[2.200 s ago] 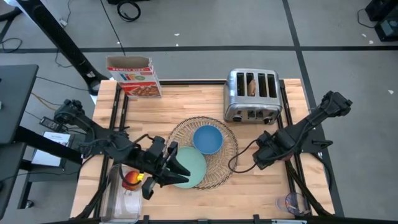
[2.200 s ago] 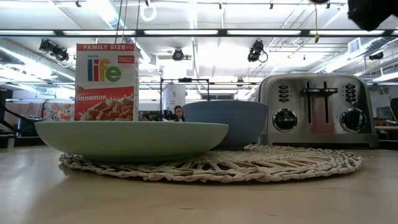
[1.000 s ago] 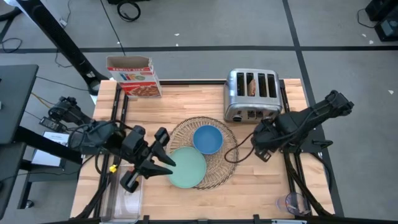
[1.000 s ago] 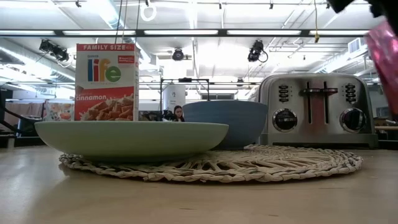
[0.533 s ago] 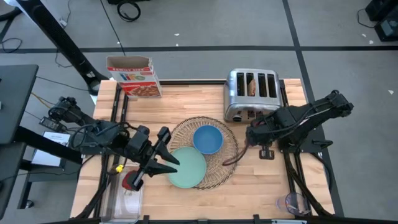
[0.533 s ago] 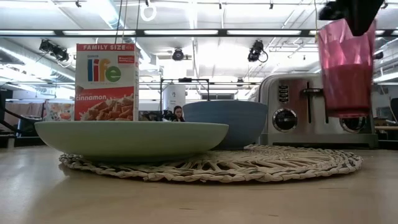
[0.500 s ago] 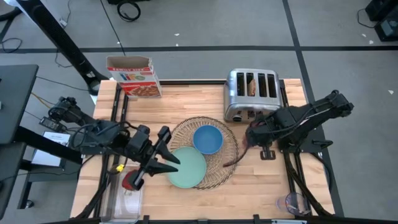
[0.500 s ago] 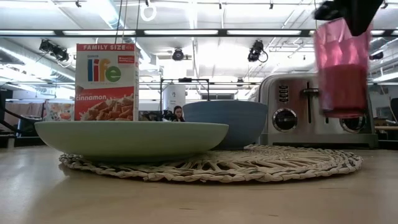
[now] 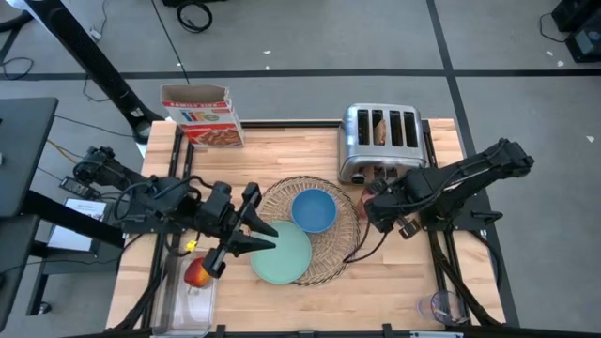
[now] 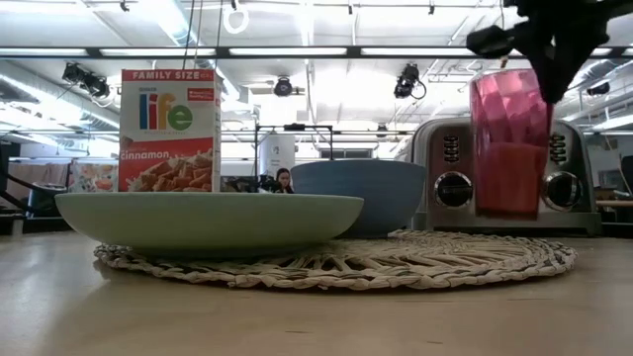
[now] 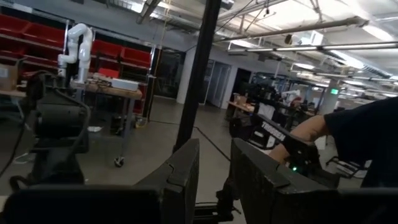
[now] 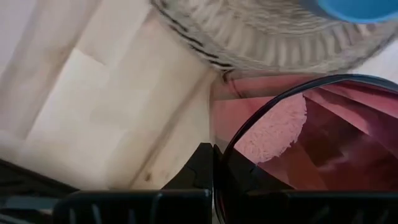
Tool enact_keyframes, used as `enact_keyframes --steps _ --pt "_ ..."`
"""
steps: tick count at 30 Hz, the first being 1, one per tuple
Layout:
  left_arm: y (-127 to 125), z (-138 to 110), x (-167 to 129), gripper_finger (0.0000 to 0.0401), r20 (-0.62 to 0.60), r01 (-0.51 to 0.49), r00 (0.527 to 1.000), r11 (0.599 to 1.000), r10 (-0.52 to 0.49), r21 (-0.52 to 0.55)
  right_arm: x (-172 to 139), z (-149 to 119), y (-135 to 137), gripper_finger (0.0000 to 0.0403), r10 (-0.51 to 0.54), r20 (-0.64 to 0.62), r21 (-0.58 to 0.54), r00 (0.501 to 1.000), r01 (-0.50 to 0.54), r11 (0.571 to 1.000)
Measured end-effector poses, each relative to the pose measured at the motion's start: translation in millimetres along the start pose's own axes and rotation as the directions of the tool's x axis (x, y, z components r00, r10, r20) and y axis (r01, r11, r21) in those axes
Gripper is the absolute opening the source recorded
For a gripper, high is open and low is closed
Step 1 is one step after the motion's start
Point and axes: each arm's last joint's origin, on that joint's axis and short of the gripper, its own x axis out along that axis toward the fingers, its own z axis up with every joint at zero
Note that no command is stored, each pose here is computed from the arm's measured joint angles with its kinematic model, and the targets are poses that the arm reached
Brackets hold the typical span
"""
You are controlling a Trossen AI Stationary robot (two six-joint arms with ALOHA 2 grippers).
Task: Arrange a breakfast setting
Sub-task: Move the pink glass of milk to the middle right of the table
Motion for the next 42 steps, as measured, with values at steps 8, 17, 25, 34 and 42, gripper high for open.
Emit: enact_keyframes --steps 8,17,25,34,42 --pt "12.7 0.8 1.9 0.0101 -0.007 -0.047 0.999 0.999 0.047 0.004 15.1 -6.9 -5.3 0.0012 -0.016 -0.054 0.026 0.998 0.017 1.0" --pt "13.8 1.2 2.0 0.0101 -0.005 -0.05 0.999 0.999 0.05 -0.003 16.6 -5.8 -14.2 0.0016 -0.043 -0.023 0.069 0.999 0.044 0.997" --pt "11.7 0.9 1.8 0.0101 -0.004 -0.043 0.999 0.999 0.043 -0.026 16.7 -7.1 -15.0 0.0016 -0.027 -0.027 0.077 0.999 0.029 0.997" --pt "6.8 1.0 1.2 0.0101 0.002 -0.024 1.0 0.999 0.024 -0.049 16.8 -6.4 -15.3 0.003 -0.024 -0.018 0.088 1.0 0.025 0.996" --pt "2.6 3.3 0.8 0.0101 0.031 -0.004 1.0 0.999 0.005 -0.039 16.8 -5.4 -16.2 0.0054 -0.045 -0.012 0.116 0.999 0.046 0.992"
